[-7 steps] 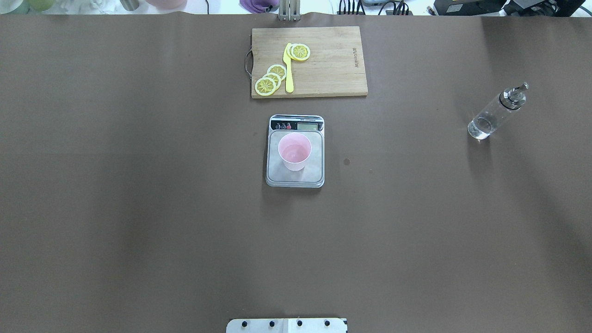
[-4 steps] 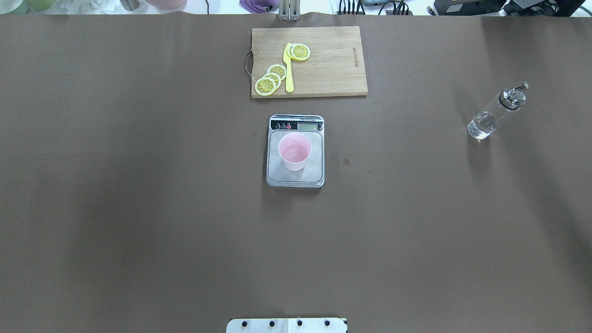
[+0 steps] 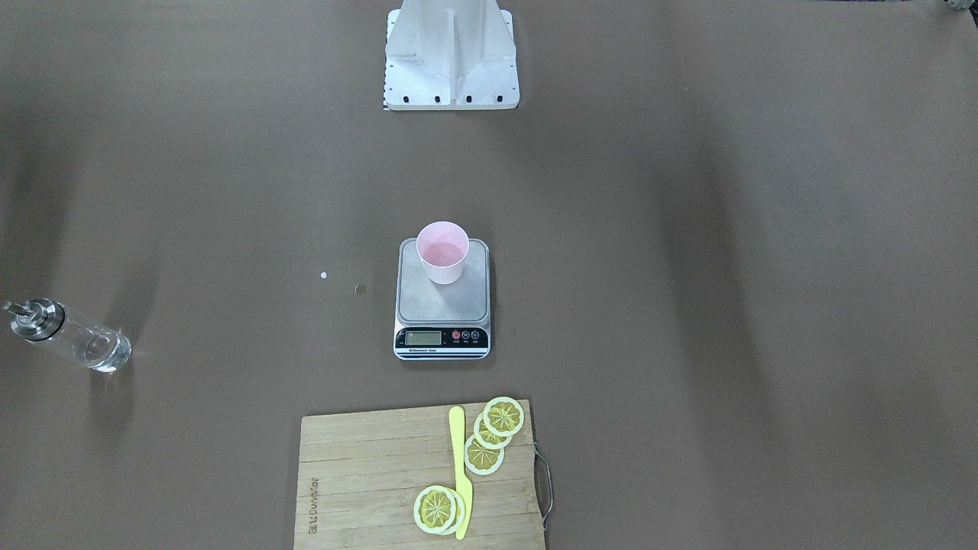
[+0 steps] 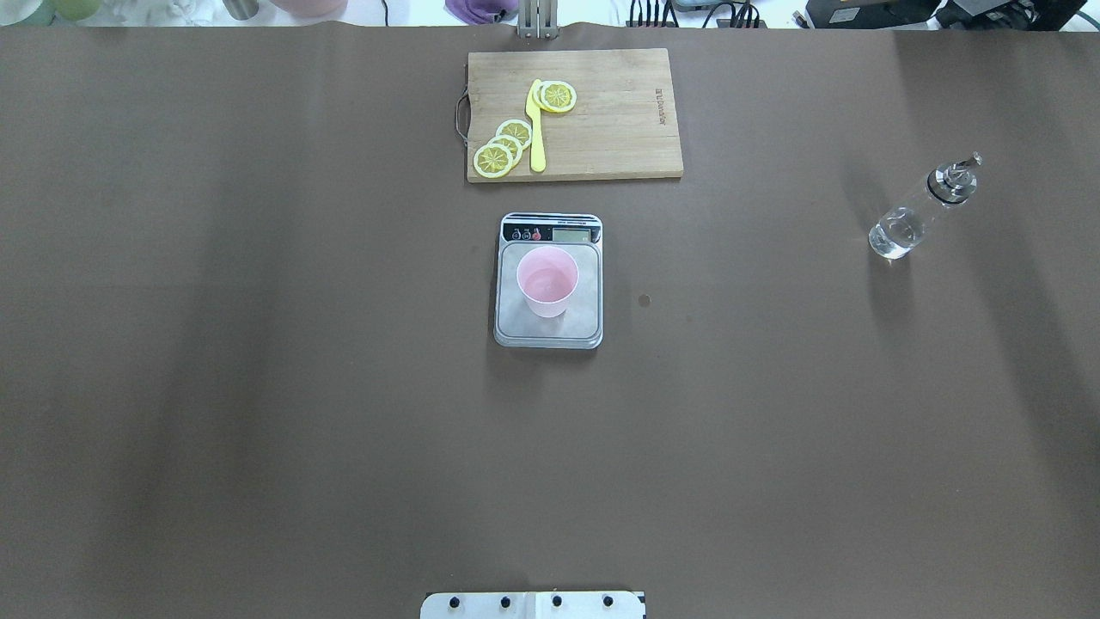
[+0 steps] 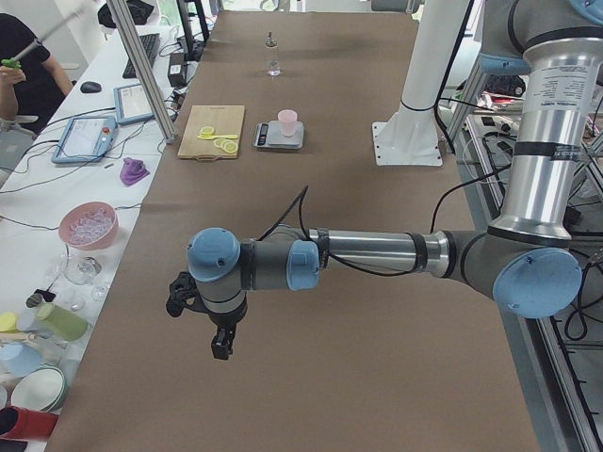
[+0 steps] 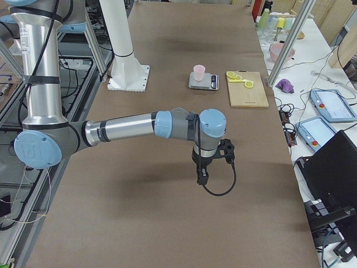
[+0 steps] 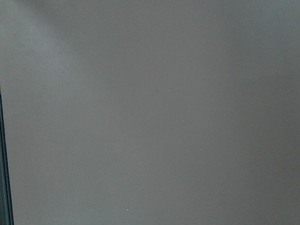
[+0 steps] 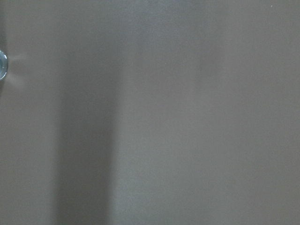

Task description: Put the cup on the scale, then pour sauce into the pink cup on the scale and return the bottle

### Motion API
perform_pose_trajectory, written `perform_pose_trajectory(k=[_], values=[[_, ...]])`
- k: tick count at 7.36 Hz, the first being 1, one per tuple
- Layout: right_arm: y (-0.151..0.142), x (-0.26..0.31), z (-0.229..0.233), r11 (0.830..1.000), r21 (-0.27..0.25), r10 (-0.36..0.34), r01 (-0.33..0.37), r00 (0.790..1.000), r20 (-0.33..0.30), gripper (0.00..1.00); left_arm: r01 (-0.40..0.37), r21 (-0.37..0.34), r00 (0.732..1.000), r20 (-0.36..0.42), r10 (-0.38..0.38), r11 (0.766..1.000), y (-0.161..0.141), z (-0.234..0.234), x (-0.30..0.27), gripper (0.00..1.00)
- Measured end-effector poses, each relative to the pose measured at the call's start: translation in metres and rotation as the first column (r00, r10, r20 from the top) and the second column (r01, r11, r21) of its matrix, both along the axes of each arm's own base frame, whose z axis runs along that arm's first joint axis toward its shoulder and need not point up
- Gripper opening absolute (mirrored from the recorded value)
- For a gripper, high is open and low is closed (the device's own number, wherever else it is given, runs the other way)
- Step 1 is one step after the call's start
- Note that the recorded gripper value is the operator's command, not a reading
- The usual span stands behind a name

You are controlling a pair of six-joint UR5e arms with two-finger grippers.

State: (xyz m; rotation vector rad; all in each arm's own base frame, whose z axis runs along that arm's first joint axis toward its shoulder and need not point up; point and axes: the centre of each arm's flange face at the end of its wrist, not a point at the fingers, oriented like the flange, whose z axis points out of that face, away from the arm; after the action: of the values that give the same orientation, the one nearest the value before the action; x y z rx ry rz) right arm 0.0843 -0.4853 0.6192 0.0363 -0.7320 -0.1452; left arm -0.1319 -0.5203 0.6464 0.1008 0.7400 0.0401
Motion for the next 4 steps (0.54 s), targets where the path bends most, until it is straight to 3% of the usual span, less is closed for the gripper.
perform_pose_trajectory(k=[2,4], values=[[-0.003,0.001,0.010,1.000,-0.010,0.023,-0.023,1.000,0.000,1.00,0.070,-0.056,0.997,-0.020,-0.071,0.996,0.002,-0.007,0.004,0.98],[-0.003,0.001,0.012,0.999,-0.024,0.037,-0.037,0.999,0.001,1.00,0.080,-0.056,0.996,-0.025,-0.082,0.995,0.001,-0.016,0.009,0.98]])
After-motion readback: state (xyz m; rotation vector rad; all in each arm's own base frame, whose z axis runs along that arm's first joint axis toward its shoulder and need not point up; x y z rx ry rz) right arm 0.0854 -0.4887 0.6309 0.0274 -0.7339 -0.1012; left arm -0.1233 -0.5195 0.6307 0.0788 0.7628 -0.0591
